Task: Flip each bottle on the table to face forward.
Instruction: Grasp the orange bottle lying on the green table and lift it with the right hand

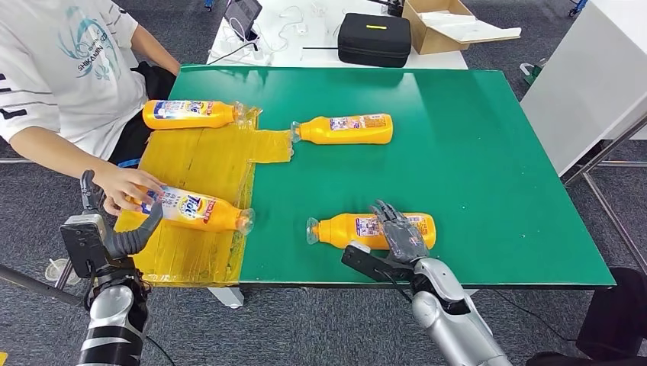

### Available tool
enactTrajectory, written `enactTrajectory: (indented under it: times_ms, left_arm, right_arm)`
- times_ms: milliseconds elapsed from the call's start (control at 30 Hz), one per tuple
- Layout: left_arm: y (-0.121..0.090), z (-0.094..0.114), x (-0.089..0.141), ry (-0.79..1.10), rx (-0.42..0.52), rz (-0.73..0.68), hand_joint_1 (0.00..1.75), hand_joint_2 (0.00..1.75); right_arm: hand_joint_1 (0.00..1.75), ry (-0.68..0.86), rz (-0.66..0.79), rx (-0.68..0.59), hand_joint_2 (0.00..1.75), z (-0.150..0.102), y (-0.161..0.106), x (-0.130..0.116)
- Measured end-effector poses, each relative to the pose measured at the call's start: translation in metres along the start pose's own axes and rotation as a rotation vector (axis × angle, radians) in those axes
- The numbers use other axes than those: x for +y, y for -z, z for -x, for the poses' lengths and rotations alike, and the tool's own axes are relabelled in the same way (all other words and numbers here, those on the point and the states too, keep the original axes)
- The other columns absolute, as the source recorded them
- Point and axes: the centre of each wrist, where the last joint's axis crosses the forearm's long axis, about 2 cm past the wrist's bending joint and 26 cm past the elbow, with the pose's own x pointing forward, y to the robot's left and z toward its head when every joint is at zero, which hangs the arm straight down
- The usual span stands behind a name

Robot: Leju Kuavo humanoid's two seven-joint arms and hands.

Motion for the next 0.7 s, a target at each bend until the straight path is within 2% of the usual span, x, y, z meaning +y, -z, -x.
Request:
enactTrajectory:
  times_ms: [367,700]
  left_arm:
    - [-0.004,0.002,-0.001,-0.005,0.012,0.008,0.0,1.75]
    - [-0.009,0.005,-0.005,-0.03,0.039,0.024,0.0,1.75]
  right_arm:
    - [0.0,-0.032,-0.011,0.028,1.75,0.013,-0.002,-0.007]
    - [0.0,-0.068,-0.007,0.054,1.75,0.028,0.007,-0.029]
